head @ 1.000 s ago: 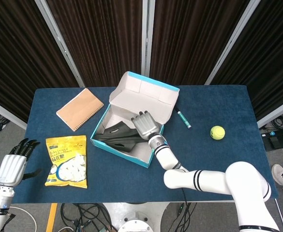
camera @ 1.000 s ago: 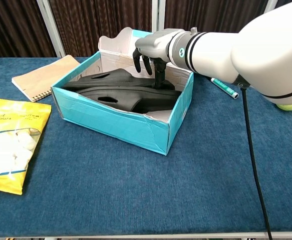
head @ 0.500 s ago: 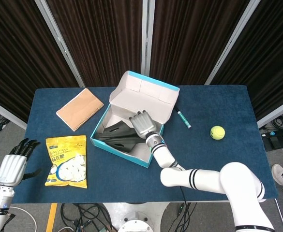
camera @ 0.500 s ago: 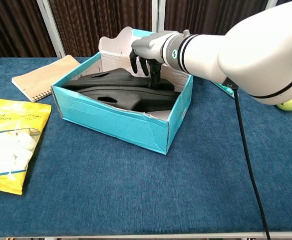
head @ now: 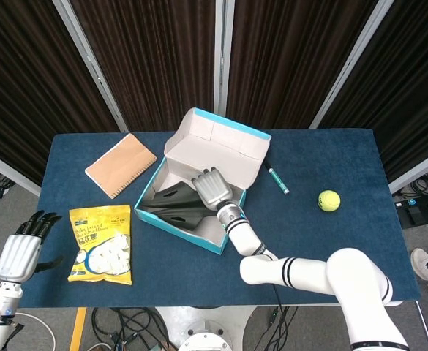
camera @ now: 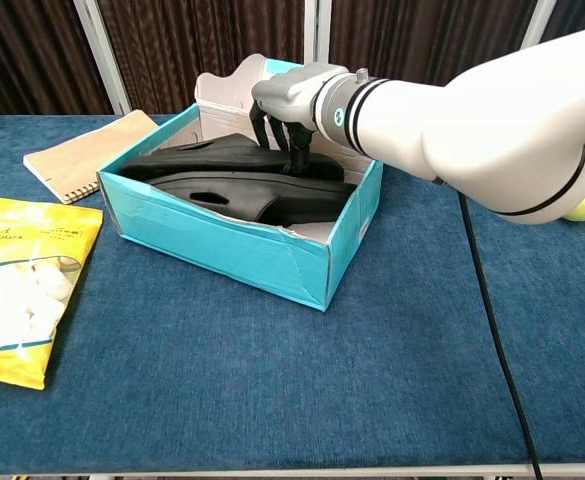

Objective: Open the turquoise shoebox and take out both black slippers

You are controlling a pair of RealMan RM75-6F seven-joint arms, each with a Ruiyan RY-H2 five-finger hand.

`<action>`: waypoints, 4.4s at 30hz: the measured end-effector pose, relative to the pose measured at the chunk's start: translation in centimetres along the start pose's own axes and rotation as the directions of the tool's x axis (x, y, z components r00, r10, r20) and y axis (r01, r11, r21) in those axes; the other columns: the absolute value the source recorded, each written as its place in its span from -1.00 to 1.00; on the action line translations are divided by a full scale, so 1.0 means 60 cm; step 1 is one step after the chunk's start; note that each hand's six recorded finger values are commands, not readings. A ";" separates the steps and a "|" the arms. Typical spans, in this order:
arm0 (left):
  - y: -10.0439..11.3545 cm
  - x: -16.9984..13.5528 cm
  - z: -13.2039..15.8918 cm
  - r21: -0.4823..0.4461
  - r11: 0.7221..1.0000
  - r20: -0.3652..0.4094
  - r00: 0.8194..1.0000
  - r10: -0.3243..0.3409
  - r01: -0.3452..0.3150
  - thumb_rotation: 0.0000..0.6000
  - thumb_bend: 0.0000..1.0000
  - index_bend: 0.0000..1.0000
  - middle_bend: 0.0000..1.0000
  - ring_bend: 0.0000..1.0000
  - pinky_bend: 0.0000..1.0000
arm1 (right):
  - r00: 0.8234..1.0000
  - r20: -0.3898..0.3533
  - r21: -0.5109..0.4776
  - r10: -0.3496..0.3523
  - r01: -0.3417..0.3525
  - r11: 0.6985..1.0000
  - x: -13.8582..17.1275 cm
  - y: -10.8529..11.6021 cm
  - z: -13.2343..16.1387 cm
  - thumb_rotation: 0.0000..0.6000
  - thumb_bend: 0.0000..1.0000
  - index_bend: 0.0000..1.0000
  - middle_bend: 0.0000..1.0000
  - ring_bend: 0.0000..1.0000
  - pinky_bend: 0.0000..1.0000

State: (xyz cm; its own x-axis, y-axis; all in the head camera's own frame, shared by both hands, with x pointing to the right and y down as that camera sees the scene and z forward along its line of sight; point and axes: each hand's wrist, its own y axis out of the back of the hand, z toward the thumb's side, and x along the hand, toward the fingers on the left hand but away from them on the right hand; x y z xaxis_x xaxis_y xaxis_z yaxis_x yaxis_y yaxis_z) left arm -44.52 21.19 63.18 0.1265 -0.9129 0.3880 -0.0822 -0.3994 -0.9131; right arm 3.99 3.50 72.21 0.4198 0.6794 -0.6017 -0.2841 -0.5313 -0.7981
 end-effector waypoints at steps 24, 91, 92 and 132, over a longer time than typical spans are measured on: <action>-0.001 0.000 0.001 -0.008 1.000 0.003 1.000 0.001 -0.001 1.00 -0.83 -0.62 -0.69 -0.82 -0.40 | 0.987 -0.014 -0.011 -0.158 0.158 0.987 0.010 0.025 0.003 1.00 -0.30 0.58 0.37 0.11 -0.27; -0.003 0.016 0.064 -0.001 1.000 0.081 0.997 -0.007 0.008 1.00 -0.83 -0.62 -0.69 -0.82 -0.40 | 0.891 0.363 -0.056 -0.272 0.312 0.948 0.435 -0.128 -0.293 1.00 -0.24 0.74 0.50 0.22 -0.08; -0.004 0.016 0.064 -0.001 1.000 0.081 0.997 -0.009 0.009 1.00 -0.83 -0.62 -0.69 -0.82 -0.39 | 0.895 0.363 -0.061 -0.261 0.302 0.951 0.434 -0.130 -0.293 1.00 -0.27 0.73 0.50 0.22 -0.10; -0.005 0.014 0.062 0.000 1.000 0.076 0.997 -0.008 0.008 1.00 -0.83 -0.62 -0.69 -0.82 -0.39 | 0.948 0.303 -0.203 -0.098 0.165 0.965 0.387 -0.103 -0.295 1.00 -0.94 -0.51 -0.46 -0.91 -1.00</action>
State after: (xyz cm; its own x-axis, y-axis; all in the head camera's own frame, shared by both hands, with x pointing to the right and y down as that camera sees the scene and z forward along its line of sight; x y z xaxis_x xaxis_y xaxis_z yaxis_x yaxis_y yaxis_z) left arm -40.71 20.88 63.30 0.2015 -0.9009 0.3845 -0.0814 -0.4066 -0.9100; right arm 30.76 13.62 63.69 0.1647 0.8494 -0.5015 -0.0299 -0.5039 -0.8633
